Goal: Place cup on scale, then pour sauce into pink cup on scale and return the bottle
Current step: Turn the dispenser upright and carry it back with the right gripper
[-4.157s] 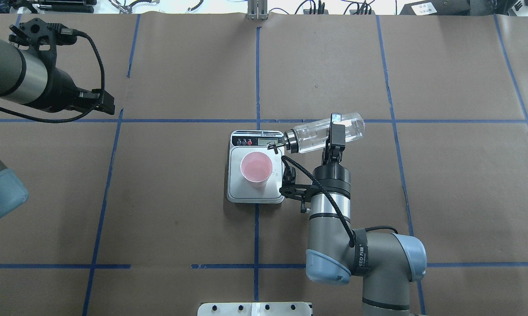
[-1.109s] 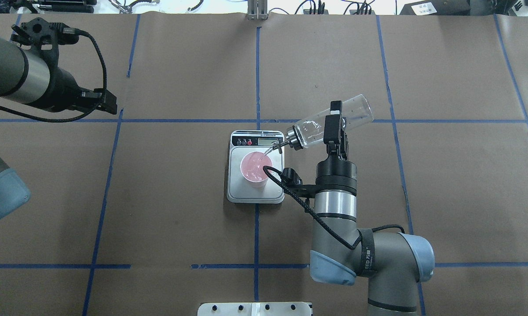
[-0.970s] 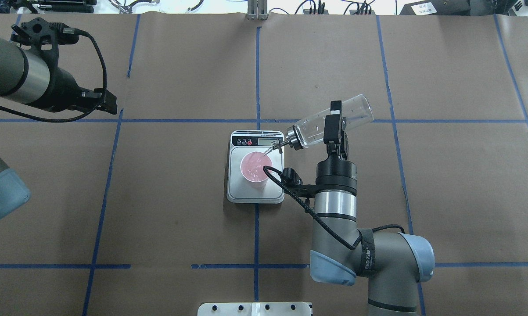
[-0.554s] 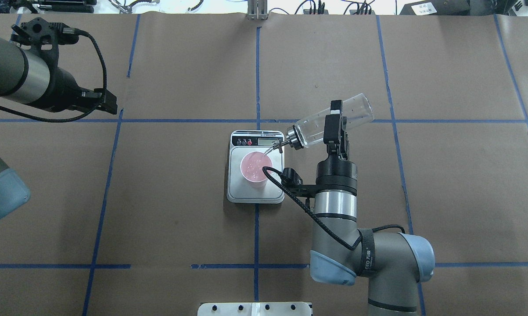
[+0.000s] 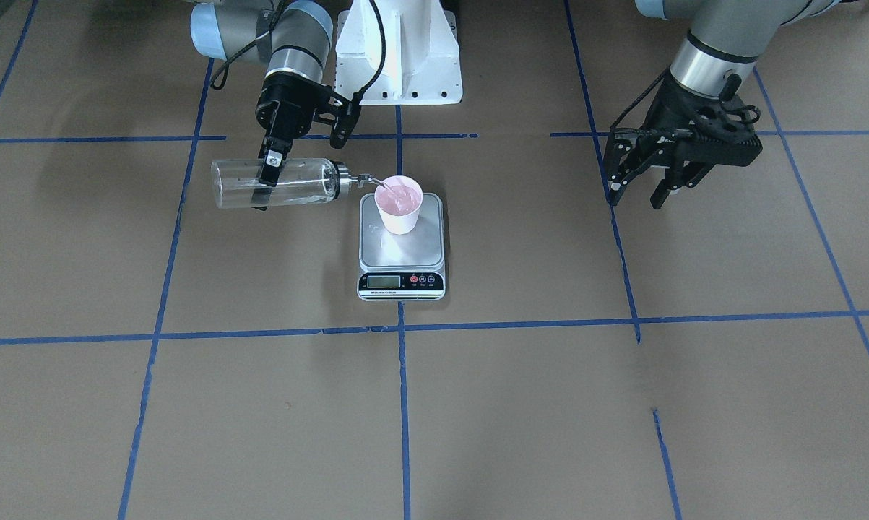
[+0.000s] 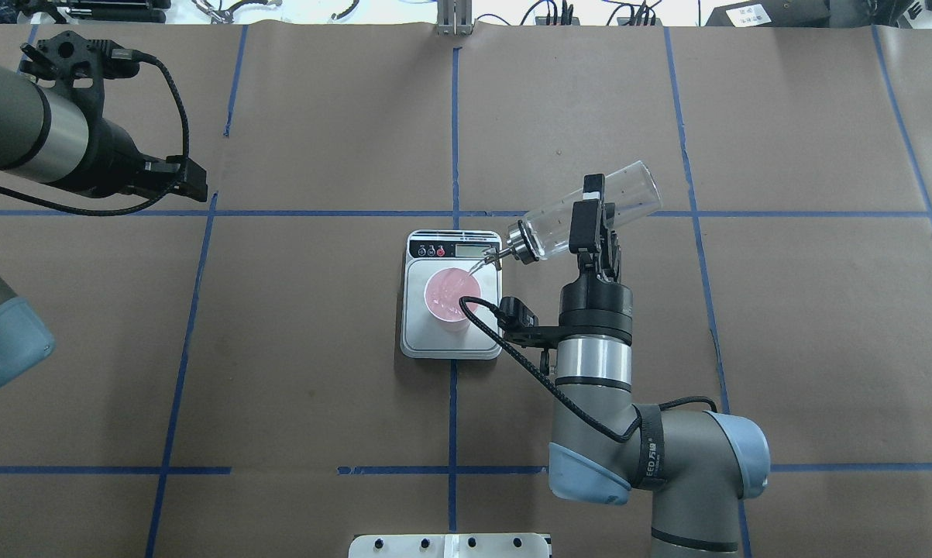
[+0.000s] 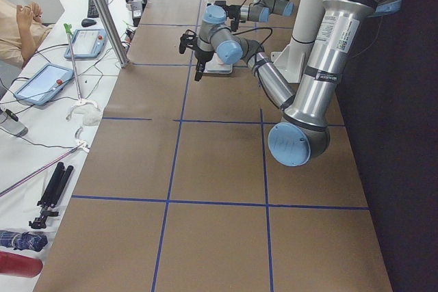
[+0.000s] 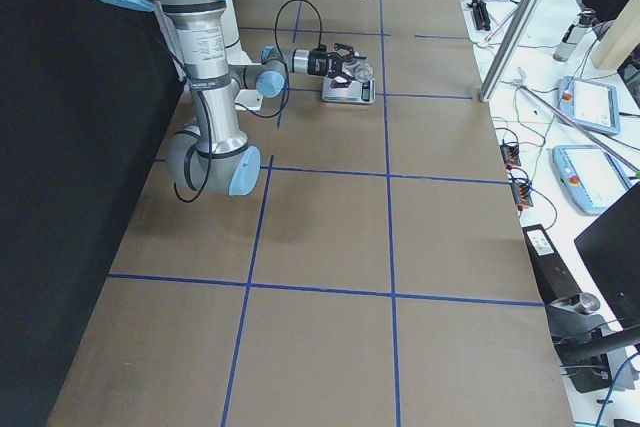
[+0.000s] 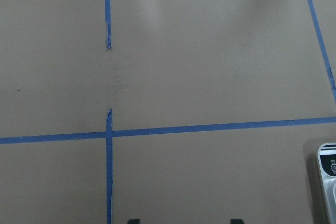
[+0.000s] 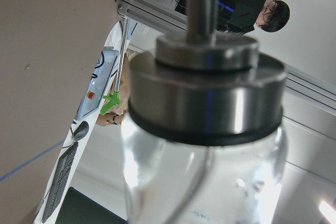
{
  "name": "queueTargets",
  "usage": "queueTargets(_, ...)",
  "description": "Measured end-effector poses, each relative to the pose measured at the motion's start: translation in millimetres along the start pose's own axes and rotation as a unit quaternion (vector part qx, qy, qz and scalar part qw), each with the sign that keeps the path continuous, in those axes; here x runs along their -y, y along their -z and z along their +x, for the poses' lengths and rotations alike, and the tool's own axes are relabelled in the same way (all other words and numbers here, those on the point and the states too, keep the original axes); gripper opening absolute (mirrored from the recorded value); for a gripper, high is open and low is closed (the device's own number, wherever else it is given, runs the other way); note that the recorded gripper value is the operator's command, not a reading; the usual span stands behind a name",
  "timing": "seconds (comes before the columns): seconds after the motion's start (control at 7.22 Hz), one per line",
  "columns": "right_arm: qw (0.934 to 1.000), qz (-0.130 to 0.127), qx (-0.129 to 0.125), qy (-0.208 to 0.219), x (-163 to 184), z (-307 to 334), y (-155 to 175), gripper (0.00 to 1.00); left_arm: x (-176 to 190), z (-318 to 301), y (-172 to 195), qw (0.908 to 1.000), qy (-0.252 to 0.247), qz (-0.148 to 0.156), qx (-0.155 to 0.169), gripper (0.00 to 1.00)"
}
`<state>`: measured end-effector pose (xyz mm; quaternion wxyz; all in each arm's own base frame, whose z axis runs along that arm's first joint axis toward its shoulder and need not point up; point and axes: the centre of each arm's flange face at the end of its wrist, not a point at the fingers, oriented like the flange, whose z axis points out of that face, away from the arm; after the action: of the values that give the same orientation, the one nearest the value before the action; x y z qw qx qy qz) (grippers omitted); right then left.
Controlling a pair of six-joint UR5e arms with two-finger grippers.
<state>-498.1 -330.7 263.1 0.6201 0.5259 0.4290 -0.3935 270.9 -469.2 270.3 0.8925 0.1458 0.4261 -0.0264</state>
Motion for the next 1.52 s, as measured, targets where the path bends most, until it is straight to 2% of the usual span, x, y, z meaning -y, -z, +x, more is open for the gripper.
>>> queueTargets(0.42,0.9998,0.002,0.001,0.018,-6.1,4.7,2.3,0.0,-0.2,0.2,-0.4,1.0,0.0,0.0,0.0,0.66)
queueTargets(0.69,0.9999,0.006,0.003,0.008,-7.7,10.7,5.5,0.0,-0.1,-0.1,-0.9,1.0,0.0,-0.001,0.001,0.66)
queueTargets(1.11,0.999,0.019,0.007,-0.04,-12.9,6.7,14.2,0.0,0.1,0.4,-1.0,1.0,0.0,-0.001,0.0,0.66)
queueTargets(1.52,0.9952,0.031,0.009,-0.092,-23.2,-2.5,19.9,0.0,0.2,0.5,-0.9,1.0,0.0,0.0,0.0,0.66)
